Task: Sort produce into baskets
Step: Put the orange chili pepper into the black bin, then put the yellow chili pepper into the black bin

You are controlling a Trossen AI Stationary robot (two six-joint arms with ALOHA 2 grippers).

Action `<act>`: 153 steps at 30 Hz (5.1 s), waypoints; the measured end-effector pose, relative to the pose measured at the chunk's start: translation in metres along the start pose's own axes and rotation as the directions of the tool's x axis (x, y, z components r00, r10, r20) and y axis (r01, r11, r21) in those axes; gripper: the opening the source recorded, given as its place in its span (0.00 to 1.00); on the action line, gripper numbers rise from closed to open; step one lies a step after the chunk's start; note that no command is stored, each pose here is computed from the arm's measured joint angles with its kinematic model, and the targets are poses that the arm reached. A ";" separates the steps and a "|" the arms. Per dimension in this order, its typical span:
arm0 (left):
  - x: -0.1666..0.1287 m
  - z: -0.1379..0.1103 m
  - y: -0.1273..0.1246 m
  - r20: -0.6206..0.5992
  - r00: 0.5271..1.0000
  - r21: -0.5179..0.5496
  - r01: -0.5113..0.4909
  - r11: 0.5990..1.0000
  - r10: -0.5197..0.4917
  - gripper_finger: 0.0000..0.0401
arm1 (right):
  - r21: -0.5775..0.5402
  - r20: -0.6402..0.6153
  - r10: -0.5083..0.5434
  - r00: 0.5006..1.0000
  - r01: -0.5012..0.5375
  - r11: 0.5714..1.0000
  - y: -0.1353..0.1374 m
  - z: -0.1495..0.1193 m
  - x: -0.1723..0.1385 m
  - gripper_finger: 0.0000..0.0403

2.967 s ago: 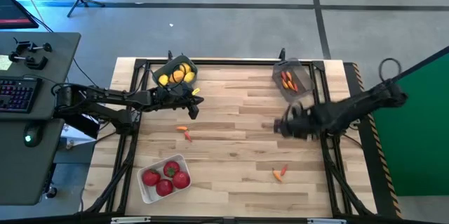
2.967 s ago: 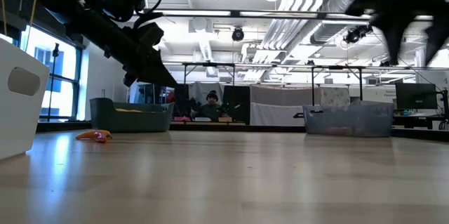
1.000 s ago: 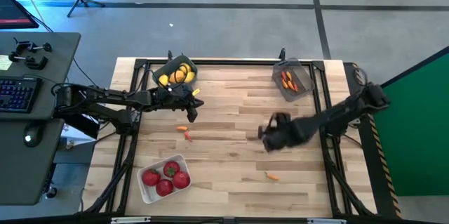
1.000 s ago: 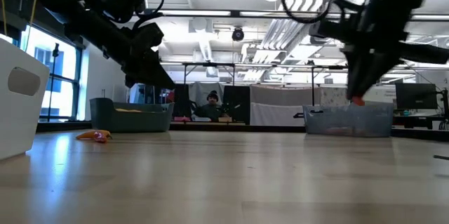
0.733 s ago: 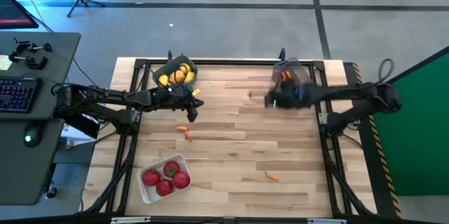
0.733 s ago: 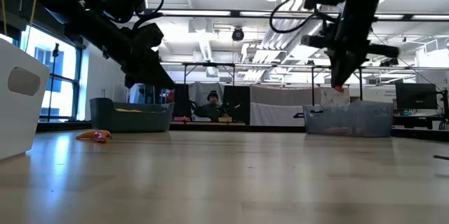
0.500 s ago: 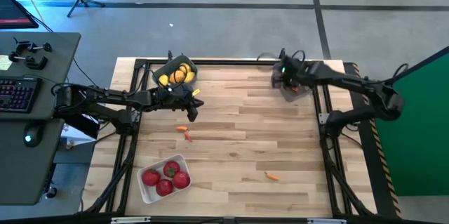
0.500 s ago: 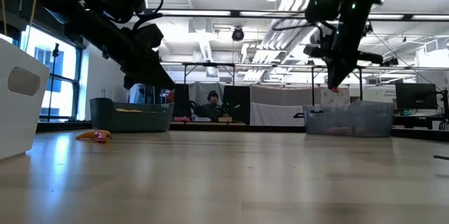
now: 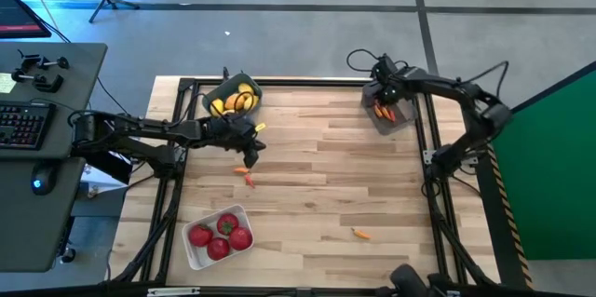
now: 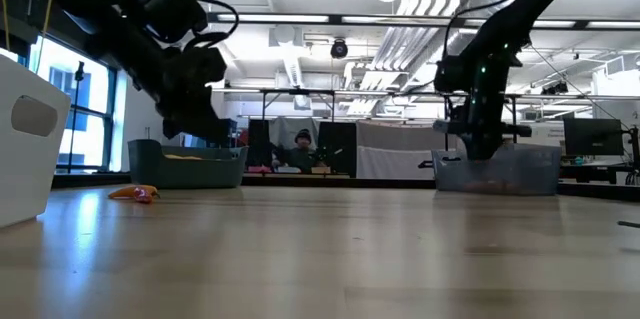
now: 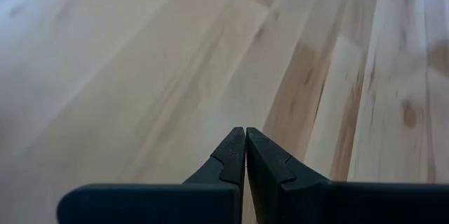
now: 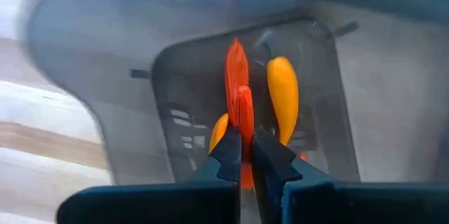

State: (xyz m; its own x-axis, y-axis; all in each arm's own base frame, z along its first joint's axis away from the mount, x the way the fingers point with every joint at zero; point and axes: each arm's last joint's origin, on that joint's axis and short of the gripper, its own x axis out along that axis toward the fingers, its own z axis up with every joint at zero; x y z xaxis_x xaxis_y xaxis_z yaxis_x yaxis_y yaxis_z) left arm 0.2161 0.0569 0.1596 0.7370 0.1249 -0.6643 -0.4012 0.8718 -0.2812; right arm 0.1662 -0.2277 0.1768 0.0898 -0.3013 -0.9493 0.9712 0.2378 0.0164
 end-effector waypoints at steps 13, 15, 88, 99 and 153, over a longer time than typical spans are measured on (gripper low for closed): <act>-0.023 -0.006 -0.004 -0.181 0.981 0.145 0.102 0.984 -0.075 0.03 | -0.038 -0.049 -0.014 0.999 0.012 0.999 -0.002 -0.004 0.001 0.32; -0.026 -0.007 -0.005 -0.251 0.962 0.199 0.156 0.968 -0.104 0.05 | -0.058 -0.034 0.001 0.999 -0.003 0.998 -0.002 -0.004 -0.005 0.40; 0.002 -0.043 -0.029 -0.629 0.735 0.393 0.017 0.919 0.256 0.42 | -0.222 0.251 0.180 0.951 -0.125 0.967 -0.008 -0.016 -0.093 0.56; 0.002 -0.042 -0.030 -0.629 0.735 0.406 0.032 0.913 0.254 0.23 | -0.262 0.249 0.194 0.949 -0.127 0.957 -0.008 -0.016 -0.094 0.56; 0.254 0.256 -0.065 0.531 0.847 -0.323 0.198 0.926 0.005 0.00 | -0.276 0.394 0.220 0.893 -0.113 0.954 -0.021 -0.030 -0.133 0.37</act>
State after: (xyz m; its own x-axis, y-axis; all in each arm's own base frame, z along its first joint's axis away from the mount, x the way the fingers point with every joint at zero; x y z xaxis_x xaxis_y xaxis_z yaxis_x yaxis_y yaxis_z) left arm 0.5684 0.1533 0.1869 0.9116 0.3615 -0.1959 -0.4013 0.6786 -0.6152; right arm 0.1276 -0.1647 0.2931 0.3805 -0.5803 -0.7201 0.8557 0.5161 0.0363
